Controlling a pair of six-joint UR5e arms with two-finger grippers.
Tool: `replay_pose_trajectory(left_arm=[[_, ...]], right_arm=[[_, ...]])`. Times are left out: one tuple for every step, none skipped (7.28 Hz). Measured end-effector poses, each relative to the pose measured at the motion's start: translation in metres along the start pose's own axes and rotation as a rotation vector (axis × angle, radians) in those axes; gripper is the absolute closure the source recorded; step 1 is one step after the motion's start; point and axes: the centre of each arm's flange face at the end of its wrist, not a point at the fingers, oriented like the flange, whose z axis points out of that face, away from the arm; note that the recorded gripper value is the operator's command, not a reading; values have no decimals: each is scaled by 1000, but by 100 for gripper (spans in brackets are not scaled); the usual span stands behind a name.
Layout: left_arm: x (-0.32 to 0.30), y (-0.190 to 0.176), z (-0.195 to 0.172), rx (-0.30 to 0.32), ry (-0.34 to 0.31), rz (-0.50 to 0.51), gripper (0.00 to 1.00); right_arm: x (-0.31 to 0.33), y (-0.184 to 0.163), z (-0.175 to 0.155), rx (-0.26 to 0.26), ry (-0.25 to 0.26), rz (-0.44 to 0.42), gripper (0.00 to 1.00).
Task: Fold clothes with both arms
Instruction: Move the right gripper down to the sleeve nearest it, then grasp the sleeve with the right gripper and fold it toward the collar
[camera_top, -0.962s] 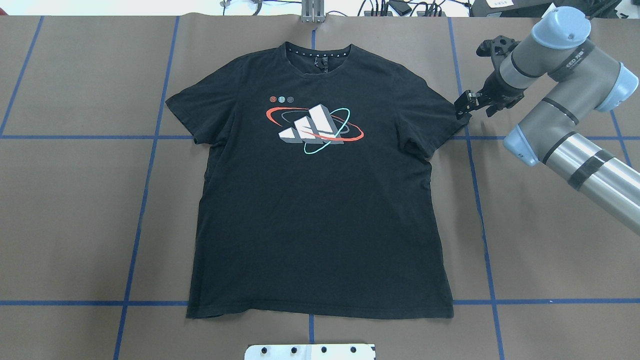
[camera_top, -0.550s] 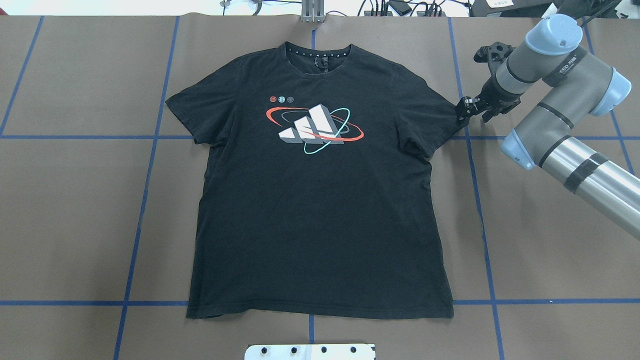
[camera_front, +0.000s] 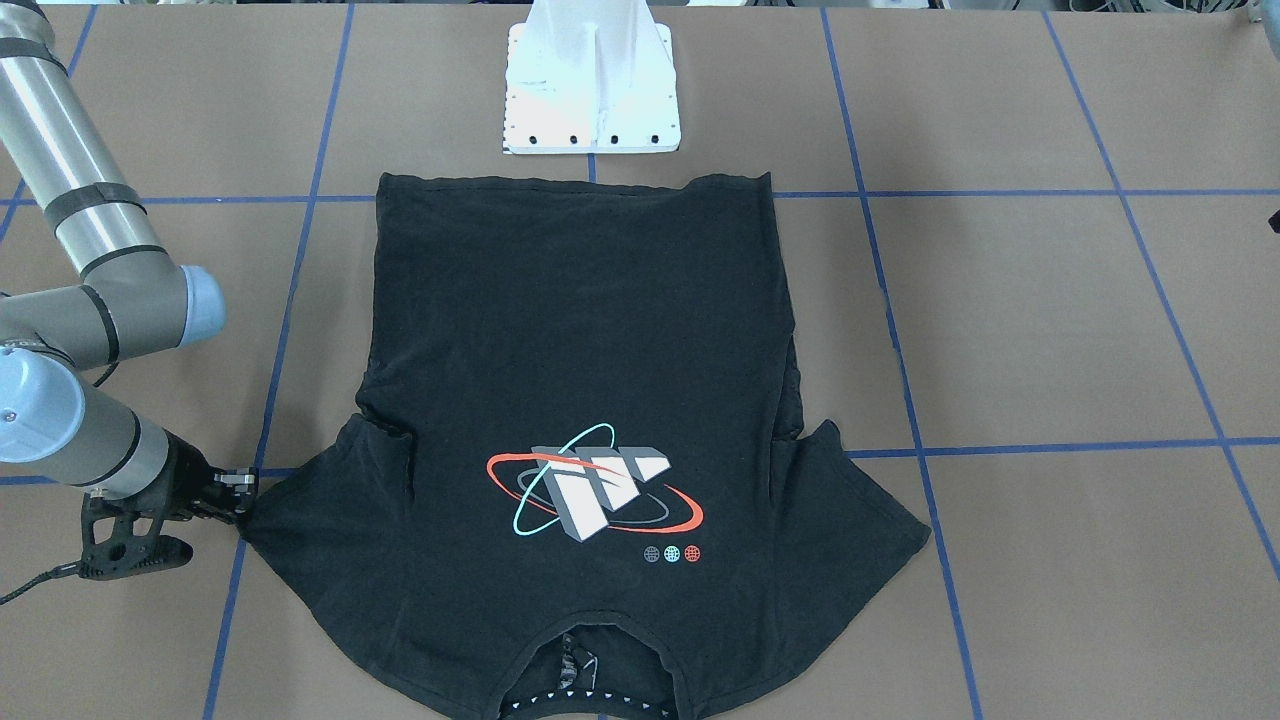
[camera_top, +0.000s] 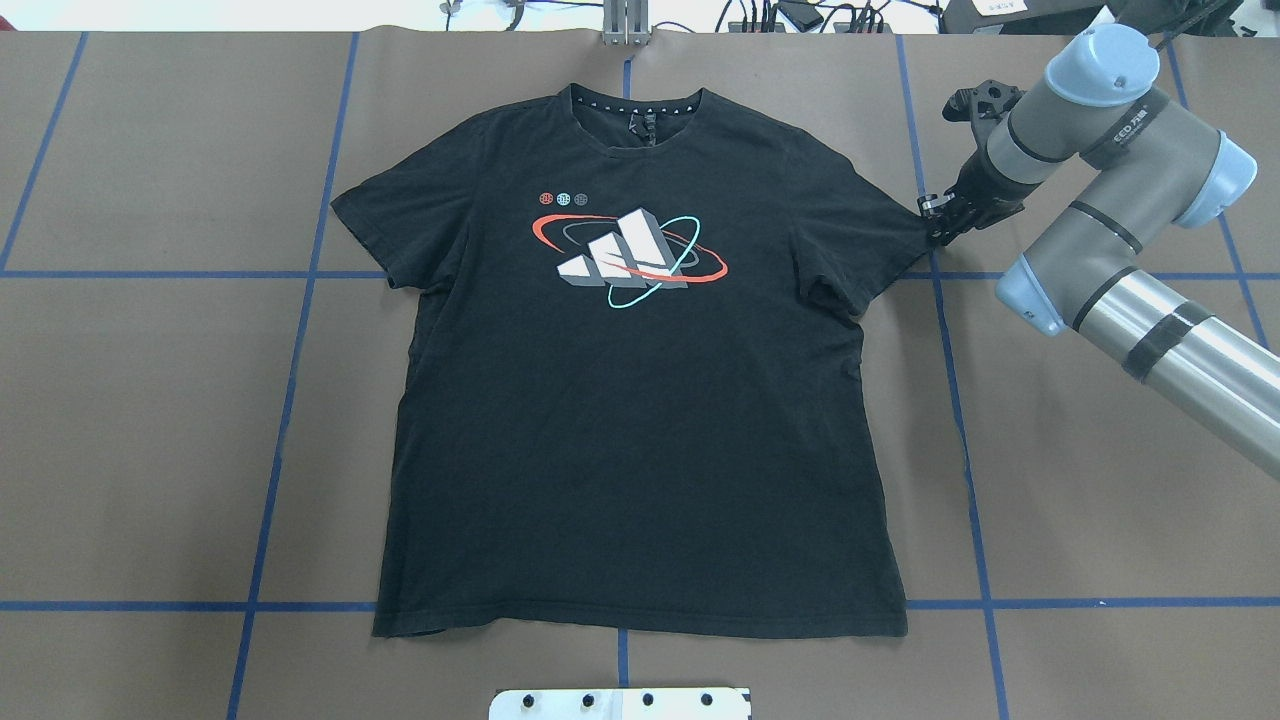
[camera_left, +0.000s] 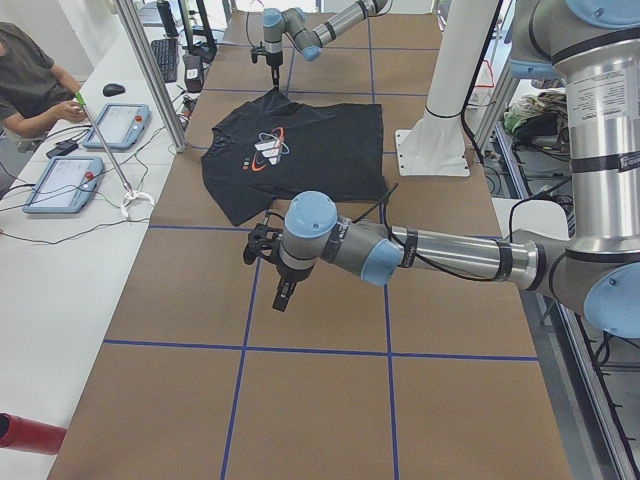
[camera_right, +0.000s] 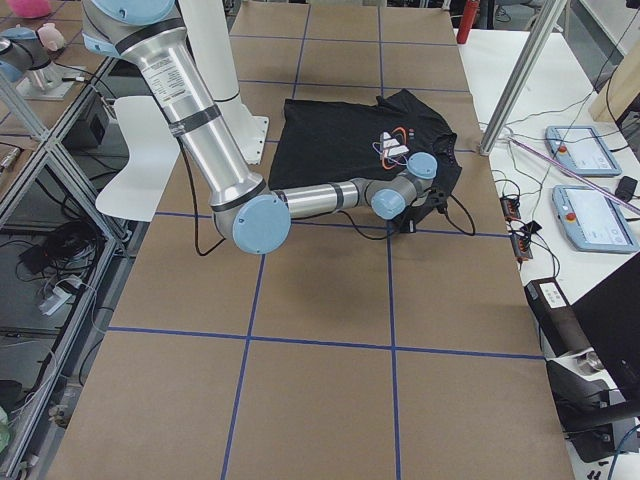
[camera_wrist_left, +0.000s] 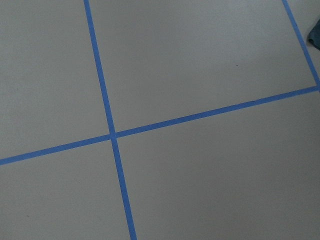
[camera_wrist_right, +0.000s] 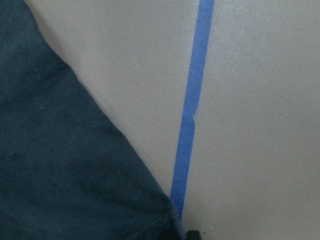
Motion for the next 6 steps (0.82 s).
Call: replay_pose_trajectory(left_arm=[[0,0,0,0,0,0,1],[0,0,0,1,0,1,1],[1,0,-1,1,0,1,1],[2,-1,-1,3,0,1,1],[2,-1,-2,4,0,0,1],[2,-1,-2,4,1,0,1]], right_arm=[[0,0,0,1,0,0,100],[-1,-1,-1,2,0,5,100],[-2,-2,-2,5,-2,22,100],[-8,-6,-8,14,-10,40,100],[-21,-13,-19,29,-26,50,100],[-39,-18,-34,46,-53,60,100]])
